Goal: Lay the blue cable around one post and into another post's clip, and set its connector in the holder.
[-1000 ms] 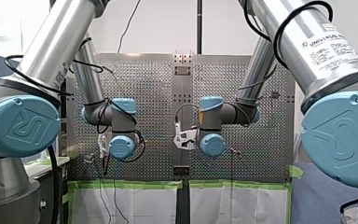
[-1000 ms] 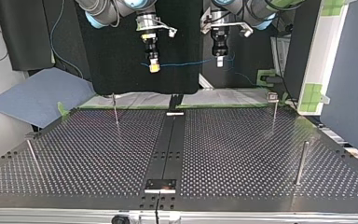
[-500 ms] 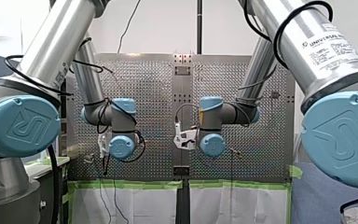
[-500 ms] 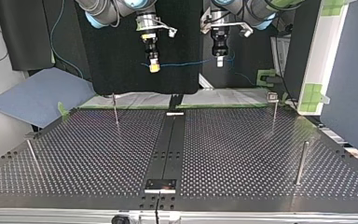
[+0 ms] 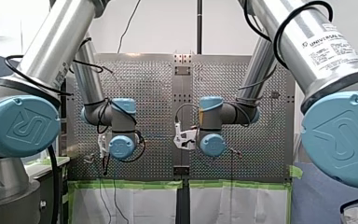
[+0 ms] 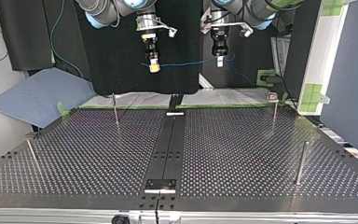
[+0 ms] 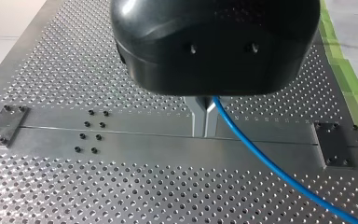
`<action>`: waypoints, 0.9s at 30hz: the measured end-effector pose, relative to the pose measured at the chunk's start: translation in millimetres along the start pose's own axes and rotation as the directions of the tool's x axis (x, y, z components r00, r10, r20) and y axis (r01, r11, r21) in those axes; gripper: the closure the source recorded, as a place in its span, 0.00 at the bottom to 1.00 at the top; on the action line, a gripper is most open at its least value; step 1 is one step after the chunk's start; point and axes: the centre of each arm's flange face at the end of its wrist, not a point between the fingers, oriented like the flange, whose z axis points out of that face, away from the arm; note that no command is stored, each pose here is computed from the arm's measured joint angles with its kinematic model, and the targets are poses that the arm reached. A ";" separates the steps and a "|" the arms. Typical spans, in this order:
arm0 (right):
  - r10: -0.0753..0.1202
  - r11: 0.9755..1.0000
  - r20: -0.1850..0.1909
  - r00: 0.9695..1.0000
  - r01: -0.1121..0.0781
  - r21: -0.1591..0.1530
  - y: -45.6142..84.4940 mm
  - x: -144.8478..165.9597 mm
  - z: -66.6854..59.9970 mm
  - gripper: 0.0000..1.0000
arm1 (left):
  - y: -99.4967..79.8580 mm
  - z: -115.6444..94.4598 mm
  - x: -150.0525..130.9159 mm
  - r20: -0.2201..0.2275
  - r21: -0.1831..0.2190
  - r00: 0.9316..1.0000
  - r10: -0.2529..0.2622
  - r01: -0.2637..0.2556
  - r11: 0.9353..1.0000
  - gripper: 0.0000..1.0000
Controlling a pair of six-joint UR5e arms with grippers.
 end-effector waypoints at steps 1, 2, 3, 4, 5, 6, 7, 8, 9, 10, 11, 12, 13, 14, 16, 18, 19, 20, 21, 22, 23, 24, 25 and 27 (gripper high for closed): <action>0.000 1.000 0.000 1.000 0.000 0.000 0.0 0.0 0.0 1.00 | 0.0 0.0 0.0 0.000 0.000 1.000 0.000 0.000 1.000 1.00; 0.000 1.000 0.000 1.000 0.000 0.000 0.0 0.0 0.0 1.00 | 0.0 0.0 0.0 0.000 0.000 1.000 0.000 0.000 1.000 1.00; 0.000 1.000 0.000 1.000 0.000 0.000 0.0 0.0 0.0 1.00 | 0.0 0.0 0.0 0.000 0.000 1.000 0.000 0.000 1.000 1.00; 0.000 1.000 0.000 1.000 0.000 0.000 0.0 0.0 0.0 1.00 | 0.0 0.0 0.0 0.000 0.000 1.000 0.000 0.000 1.000 1.00; 0.000 1.000 0.000 1.000 0.000 0.000 0.0 0.0 0.0 1.00 | 0.0 0.0 0.0 0.000 0.000 1.000 0.000 0.000 1.000 1.00; 0.000 1.000 0.000 1.000 0.000 0.000 0.0 0.0 0.0 1.00 | 0.0 0.0 0.0 0.000 0.000 1.000 0.000 0.000 1.000 1.00; 0.000 1.000 0.000 1.000 0.000 0.000 0.0 0.0 0.0 1.00 | 0.0 0.0 0.0 0.000 0.000 1.000 0.000 0.000 1.000 1.00; 0.000 1.000 0.000 1.000 0.000 0.000 0.0 0.0 0.0 1.00 | 0.0 0.0 0.0 0.000 0.000 1.000 0.000 0.000 1.000 1.00; 0.000 1.000 0.000 1.000 0.000 0.000 0.0 0.0 0.0 1.00 | 0.0 0.0 0.0 0.000 0.000 1.000 0.000 0.000 1.000 1.00; 0.000 1.000 0.000 1.000 0.000 0.000 0.0 0.0 0.0 1.00 | 0.0 0.0 0.0 0.000 0.000 1.000 0.000 0.000 1.000 1.00; 0.000 1.000 0.000 1.000 0.000 0.000 0.0 0.0 0.0 1.00 | 0.0 0.0 0.0 0.000 0.000 1.000 0.000 0.000 1.000 1.00; 0.000 1.000 0.000 1.000 0.000 0.000 0.0 0.0 0.0 1.00 | 0.0 0.0 0.0 0.000 0.000 1.000 0.000 0.000 1.000 1.00; 0.000 1.000 0.000 1.000 0.000 0.000 0.0 0.0 0.0 1.00 | 0.0 0.0 0.0 0.000 0.000 1.000 0.000 0.000 1.000 1.00; 0.000 1.000 0.000 1.000 0.000 0.000 0.0 0.0 0.0 1.00 | 0.0 0.0 0.0 0.000 0.000 1.000 0.000 0.000 1.000 1.00; 0.000 1.000 0.000 1.000 0.000 0.000 0.0 0.0 0.0 1.00 | 0.0 0.0 0.0 0.000 0.000 1.000 0.000 0.000 1.000 1.00; 0.000 1.000 0.000 1.000 0.000 0.000 0.0 0.0 0.0 1.00 | 0.0 0.0 0.0 0.000 0.000 1.000 0.000 0.000 1.000 1.00; 0.000 1.000 0.000 1.000 0.000 0.000 0.0 0.0 0.0 1.00 | 0.0 0.0 0.0 0.000 0.000 1.000 0.000 0.000 1.000 1.00; 0.000 1.000 0.000 1.000 0.000 0.000 0.0 0.0 0.0 1.00 | 0.0 0.0 0.0 0.000 0.000 1.000 0.000 0.000 1.000 1.00; 0.000 1.000 0.000 1.000 0.000 0.000 0.0 0.0 0.0 1.00 | 0.0 0.0 0.0 0.000 0.000 1.000 0.000 0.000 1.000 1.00; 0.000 1.000 0.000 1.000 0.000 0.000 0.0 0.0 0.0 1.00 | 0.1 -0.1 0.1 0.000 0.000 1.000 0.000 0.000 1.000 1.00; 0.000 1.000 0.000 1.000 0.000 0.000 0.0 0.0 0.0 1.00 | 0.2 0.2 0.3 -0.001 -0.001 1.000 -0.001 0.001 1.000 1.00; 0.000 1.000 0.000 1.000 0.000 0.000 0.0 0.0 0.0 1.00 | 0.3 0.8 0.8 -0.002 -0.004 1.000 -0.003 0.003 1.000 1.00; 0.000 1.000 0.000 1.000 0.000 0.000 0.0 0.0 0.0 1.00 | 0.2 2.2 1.9 -0.004 -0.010 1.000 -0.005 0.005 1.000 1.00; 0.000 1.000 0.000 1.000 0.000 0.000 0.0 0.0 0.0 1.00 | 0.2 4.0 4.7 -0.008 -0.018 1.000 -0.005 0.005 1.000 1.00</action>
